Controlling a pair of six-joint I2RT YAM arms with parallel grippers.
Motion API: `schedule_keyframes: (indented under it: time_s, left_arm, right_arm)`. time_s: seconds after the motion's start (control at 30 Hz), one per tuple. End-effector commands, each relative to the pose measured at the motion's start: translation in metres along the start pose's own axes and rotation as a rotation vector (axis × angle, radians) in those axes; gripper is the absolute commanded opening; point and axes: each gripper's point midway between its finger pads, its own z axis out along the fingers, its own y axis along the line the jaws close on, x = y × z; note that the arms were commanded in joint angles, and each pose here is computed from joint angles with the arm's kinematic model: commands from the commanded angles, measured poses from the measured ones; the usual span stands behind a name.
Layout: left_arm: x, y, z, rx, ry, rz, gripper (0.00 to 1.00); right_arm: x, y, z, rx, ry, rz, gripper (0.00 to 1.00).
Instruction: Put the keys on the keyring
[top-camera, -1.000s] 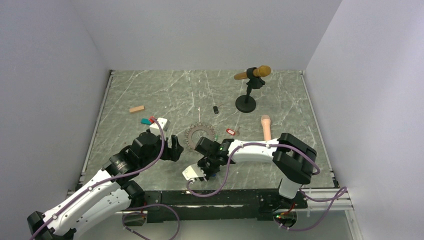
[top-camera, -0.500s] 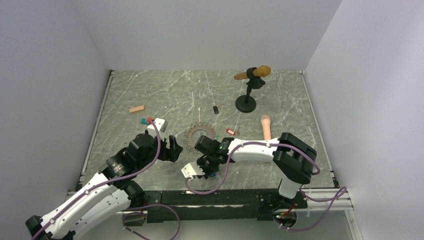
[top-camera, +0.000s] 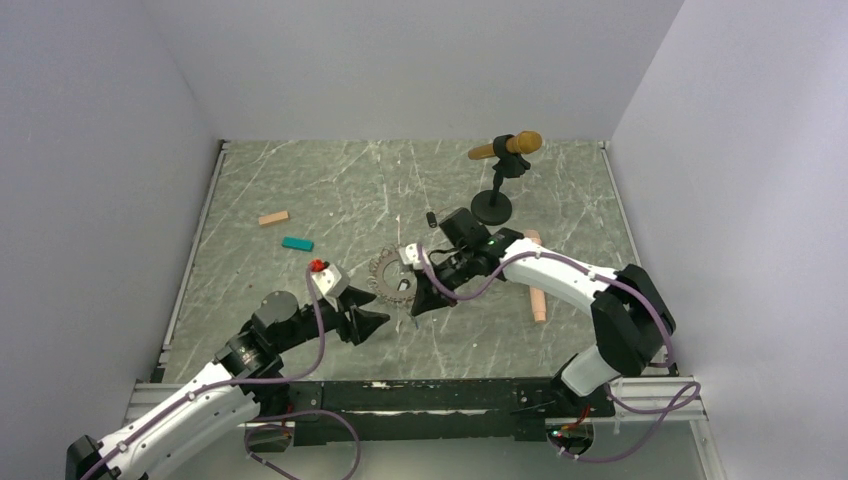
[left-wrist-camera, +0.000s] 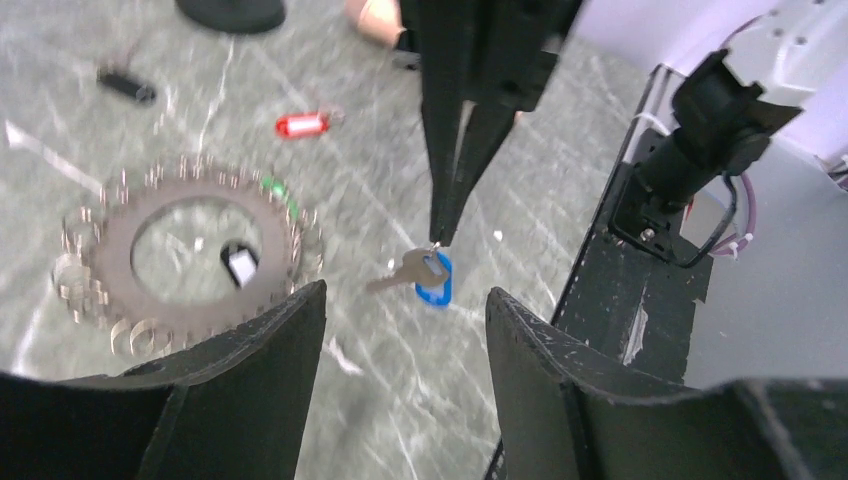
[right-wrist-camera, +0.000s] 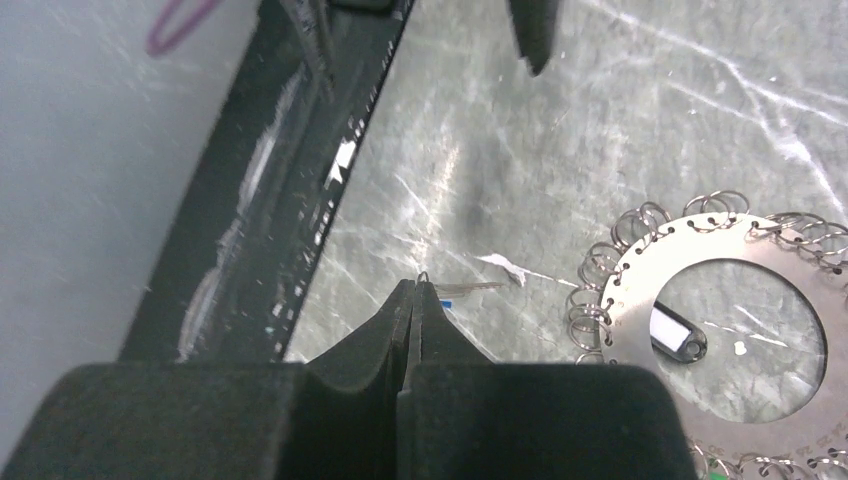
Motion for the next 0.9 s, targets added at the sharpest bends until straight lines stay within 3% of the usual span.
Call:
schedule_keyframes:
  time_s: [0.0, 0.23, 0.57, 0.87]
  left_arm:
    - [-0.056, -0.037, 0.000, 0.204, -0.255, 0.231, 0.63]
    - [-0.052, -0.046, 0.022, 0.270, -0.201, 0.253, 0.43]
    - [-0.045, -0.056, 0.044, 0.266, -0.137, 0.367, 0.42]
    - [-0.040, -0.048, 0.047, 0.222, -0.096, 0.357, 0.31]
  right_arm:
    - [-0.054, 0.015, -0.028, -0.086, -0.228, 0.015, 0.00]
    - [-0.067, 0.018, -0.043, -0.120, -0.314, 0.044, 0.00]
    - [-0.068, 0.020, -0.048, -0.126, -0.332, 0.046, 0.00]
    - [-0.069, 0.022, -0.048, -0.137, -0.338, 0.043, 0.00]
